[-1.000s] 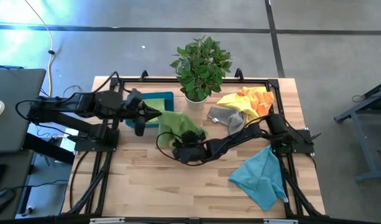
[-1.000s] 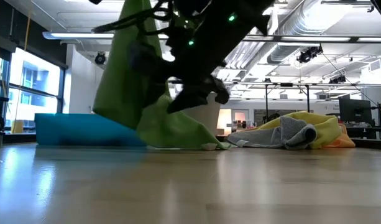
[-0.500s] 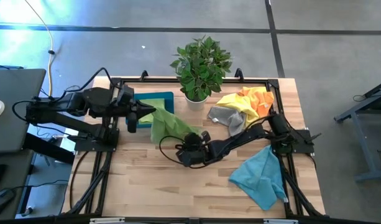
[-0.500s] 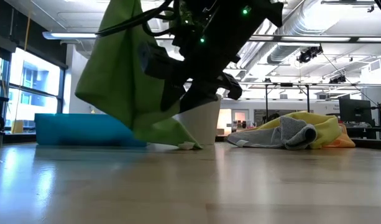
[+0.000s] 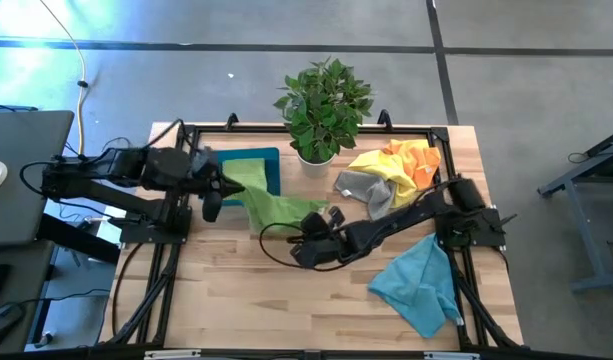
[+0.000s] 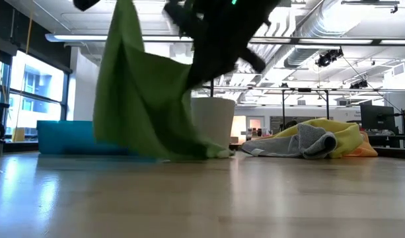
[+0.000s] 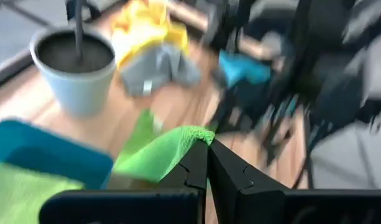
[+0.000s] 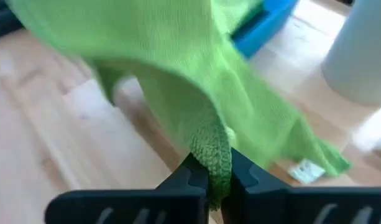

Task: Fold microfiber towels
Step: Fold the green towel

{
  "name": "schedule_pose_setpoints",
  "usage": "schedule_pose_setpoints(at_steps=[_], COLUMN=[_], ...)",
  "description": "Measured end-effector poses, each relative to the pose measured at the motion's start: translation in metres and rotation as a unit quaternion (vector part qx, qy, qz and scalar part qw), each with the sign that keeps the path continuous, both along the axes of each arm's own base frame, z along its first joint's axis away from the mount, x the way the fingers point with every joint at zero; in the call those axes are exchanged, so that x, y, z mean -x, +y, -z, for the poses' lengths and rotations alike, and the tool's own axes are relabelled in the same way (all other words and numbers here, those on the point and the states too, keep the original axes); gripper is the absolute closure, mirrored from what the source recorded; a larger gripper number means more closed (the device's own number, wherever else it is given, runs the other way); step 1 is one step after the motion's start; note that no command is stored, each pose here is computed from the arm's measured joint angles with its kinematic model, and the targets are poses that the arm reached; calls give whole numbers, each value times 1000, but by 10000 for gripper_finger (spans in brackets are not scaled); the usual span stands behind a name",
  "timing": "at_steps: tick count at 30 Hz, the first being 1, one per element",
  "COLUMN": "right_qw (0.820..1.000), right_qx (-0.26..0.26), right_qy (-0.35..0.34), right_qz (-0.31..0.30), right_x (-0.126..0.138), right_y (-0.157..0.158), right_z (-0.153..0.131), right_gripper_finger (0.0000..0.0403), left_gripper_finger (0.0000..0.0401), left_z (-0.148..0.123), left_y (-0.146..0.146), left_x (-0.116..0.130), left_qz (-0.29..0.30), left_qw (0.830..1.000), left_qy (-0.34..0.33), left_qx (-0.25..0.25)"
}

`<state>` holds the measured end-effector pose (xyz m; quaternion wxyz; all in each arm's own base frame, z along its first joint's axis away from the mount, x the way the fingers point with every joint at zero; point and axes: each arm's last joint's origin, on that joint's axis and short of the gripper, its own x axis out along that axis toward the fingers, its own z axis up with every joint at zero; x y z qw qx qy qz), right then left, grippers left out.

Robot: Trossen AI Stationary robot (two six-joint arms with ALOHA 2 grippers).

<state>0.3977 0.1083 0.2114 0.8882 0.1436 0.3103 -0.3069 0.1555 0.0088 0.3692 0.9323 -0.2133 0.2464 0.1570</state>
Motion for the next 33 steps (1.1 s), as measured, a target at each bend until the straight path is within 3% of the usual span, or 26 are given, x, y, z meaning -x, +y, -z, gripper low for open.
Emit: schedule_pose_setpoints(at_steps=[8, 15, 25, 29, 33], right_qw=[992, 982, 979, 975, 974], right_qx=[-73, -110, -47, -10, 32], right_qy=[35, 2, 10, 29, 52], right_qz=[-93, -154, -199, -221, -216], right_x=[32, 55, 67, 68, 71], right_y=[-4, -6, -11, -12, -17], right_z=[-52, -93, -109, -108, -120], right_gripper_finger=[402, 402, 403, 403, 403], left_gripper_finger=[401, 401, 401, 401, 401], left_z=[21, 27, 33, 38, 34], left_y=[-13, -28, -32, -30, -27], left_x=[-3, -7, -5, -5, -9], left_qz=[91, 156, 148, 138, 119], left_qw=[989, 977, 967, 956, 933], left_qy=[115, 148, 194, 234, 285], left_qx=[35, -3, -70, -113, -183])
